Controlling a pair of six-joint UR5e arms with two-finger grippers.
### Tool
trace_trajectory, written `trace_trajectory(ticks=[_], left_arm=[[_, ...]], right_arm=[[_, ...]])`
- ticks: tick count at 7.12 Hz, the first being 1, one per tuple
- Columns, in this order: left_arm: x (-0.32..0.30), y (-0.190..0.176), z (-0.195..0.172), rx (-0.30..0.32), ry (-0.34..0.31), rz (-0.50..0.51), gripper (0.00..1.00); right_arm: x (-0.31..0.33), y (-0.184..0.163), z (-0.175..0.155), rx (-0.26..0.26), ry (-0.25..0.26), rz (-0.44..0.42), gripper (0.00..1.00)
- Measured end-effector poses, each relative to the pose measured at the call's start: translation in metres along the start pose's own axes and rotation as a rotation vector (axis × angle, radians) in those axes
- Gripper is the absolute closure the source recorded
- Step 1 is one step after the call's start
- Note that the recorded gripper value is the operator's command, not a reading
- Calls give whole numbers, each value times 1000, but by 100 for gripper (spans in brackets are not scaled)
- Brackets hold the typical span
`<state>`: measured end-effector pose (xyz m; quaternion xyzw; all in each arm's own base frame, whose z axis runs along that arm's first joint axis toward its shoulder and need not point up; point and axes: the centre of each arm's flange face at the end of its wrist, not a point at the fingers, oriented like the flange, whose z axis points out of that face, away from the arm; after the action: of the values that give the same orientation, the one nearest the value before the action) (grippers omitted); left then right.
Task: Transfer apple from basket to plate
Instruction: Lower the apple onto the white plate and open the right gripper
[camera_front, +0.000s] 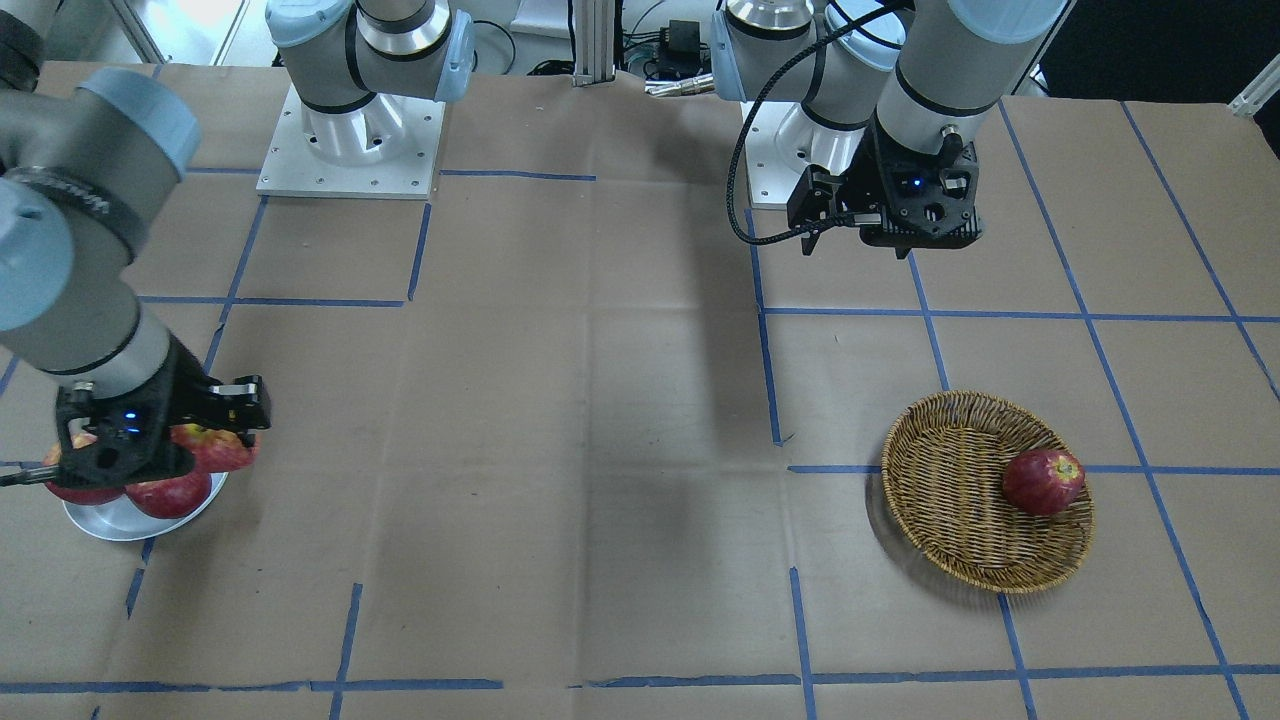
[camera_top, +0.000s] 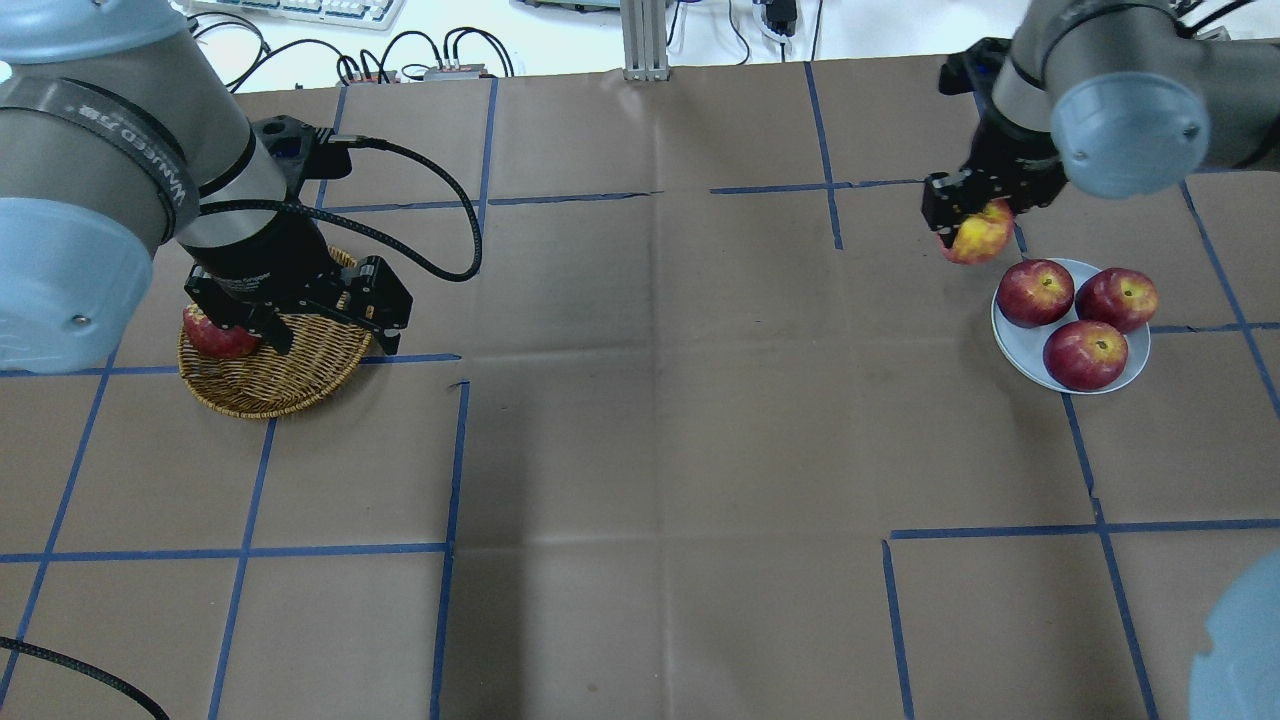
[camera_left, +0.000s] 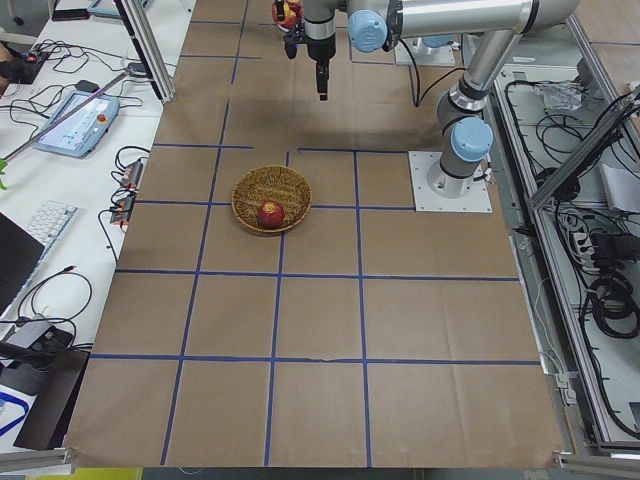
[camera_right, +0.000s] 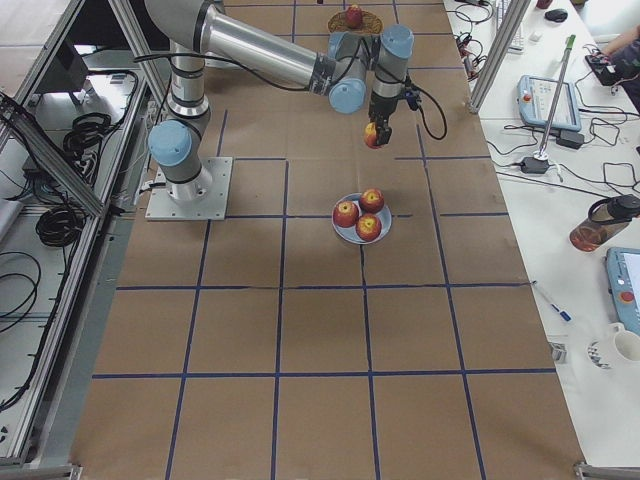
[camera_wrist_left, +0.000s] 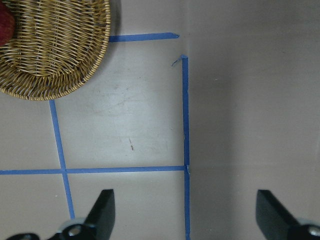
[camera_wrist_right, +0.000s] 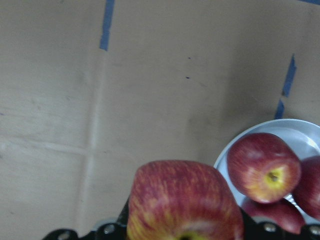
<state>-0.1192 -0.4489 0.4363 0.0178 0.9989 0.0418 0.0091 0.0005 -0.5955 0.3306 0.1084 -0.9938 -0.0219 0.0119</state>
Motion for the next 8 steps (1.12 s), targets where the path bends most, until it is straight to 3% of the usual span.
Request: trace_trajectory(ticks=[3, 6, 8], left_arm=[[0, 1, 0, 2, 0, 1, 1], [0, 2, -2, 5, 0, 0, 1], [0, 3, -4, 10, -1, -1, 1]], right_arm=[[93, 40, 38, 17, -17, -105, 50], [103, 51, 59, 54, 9, -116, 50], [108, 53, 65, 51, 11, -109, 49]])
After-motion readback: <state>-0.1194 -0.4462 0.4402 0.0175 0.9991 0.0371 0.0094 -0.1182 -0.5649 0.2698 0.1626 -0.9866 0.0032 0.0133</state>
